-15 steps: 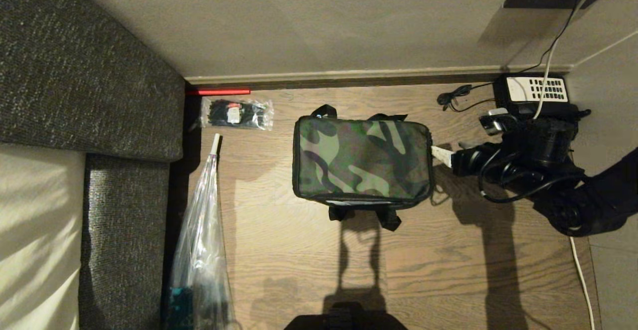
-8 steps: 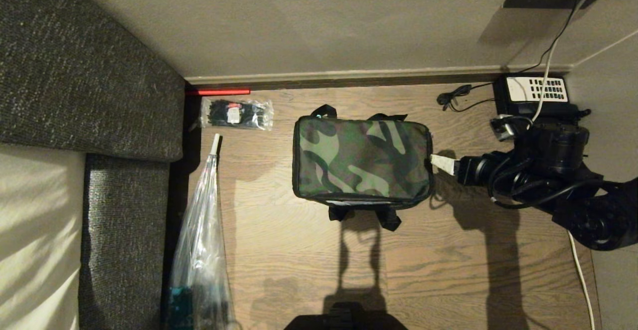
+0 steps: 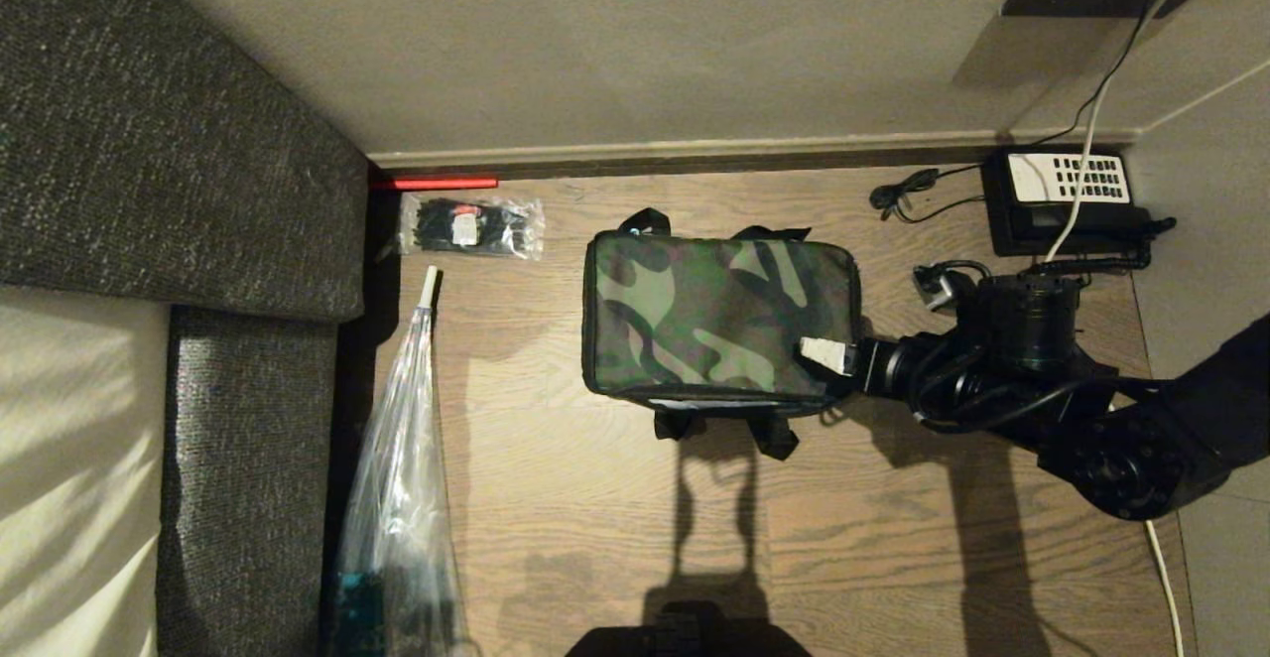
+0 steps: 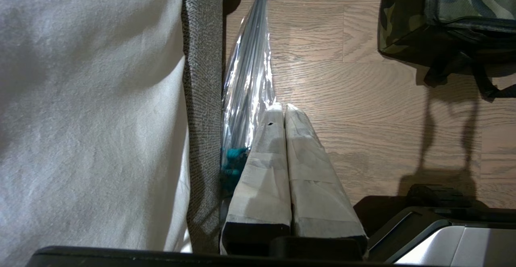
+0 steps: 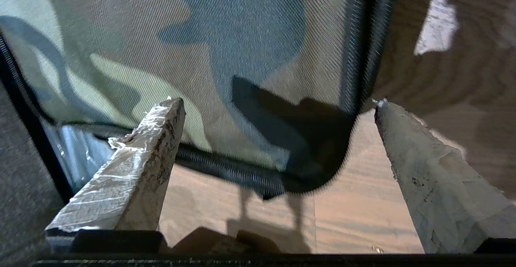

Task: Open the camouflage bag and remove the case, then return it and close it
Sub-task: Open the top of the storage box

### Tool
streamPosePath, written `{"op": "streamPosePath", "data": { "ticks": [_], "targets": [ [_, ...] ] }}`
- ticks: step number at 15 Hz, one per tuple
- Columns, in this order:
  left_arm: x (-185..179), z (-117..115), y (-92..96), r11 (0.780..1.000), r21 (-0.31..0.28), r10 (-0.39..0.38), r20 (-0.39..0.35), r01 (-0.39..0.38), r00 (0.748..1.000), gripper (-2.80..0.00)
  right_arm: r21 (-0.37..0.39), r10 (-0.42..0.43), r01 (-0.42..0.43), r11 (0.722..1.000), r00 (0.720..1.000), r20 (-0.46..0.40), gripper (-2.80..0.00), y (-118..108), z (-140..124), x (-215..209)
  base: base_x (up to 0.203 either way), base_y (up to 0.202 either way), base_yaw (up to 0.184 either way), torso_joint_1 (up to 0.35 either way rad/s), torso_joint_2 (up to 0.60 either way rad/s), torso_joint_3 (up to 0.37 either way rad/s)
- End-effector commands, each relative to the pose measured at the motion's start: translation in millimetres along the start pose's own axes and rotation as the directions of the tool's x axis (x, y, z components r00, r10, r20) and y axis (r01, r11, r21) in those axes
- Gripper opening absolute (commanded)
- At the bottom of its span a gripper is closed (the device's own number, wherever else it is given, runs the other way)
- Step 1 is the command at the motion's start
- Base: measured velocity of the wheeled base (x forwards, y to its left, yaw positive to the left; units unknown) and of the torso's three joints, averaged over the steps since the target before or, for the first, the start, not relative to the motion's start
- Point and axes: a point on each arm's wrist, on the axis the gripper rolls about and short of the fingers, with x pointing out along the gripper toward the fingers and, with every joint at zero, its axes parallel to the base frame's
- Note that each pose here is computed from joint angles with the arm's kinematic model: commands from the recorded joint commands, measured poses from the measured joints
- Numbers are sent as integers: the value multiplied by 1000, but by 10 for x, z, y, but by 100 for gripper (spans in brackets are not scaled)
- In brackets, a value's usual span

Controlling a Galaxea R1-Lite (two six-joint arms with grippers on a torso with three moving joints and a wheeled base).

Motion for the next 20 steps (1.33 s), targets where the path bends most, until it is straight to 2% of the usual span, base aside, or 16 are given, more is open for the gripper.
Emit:
{"op": "streamPosePath", "data": {
  "ticks": [1,2,5,6,12,13,20],
  "targets": [
    [0,-1,0,1000,0,1,0,-1,1000,-280,2,15,-15,1000,1000,-22,0,40,-80,144,0,0,0,0,0,0],
    [0,-1,0,1000,0,1,0,-1,1000,-280,9,23,-23,1000,999,-23,0,81,-89,164,0,0,0,0,0,0],
    [0,-1,0,1000,0,1,0,-1,1000,-280,145,62,-61,988,998,-1,0,277,-46,236,0,0,0,0,0,0],
    [-1,-1,0,1000,0,1,1,-1,1000,-280,168,79,-80,983,997,13,0,353,-24,253,0,0,0,0,0,0],
    [0,-1,0,1000,0,1,0,-1,1000,-280,233,114,-140,962,986,123,0,505,287,103,0,0,0,0,0,0],
    [0,-1,0,1000,0,1,0,-1,1000,-280,258,117,-149,955,984,133,-280,517,317,75,0,0,0,0,0,0],
    [0,-1,0,1000,0,1,0,-1,1000,-280,223,128,-169,960,974,185,-280,564,467,-89,0,0,0,0,0,0]
  ]
}}
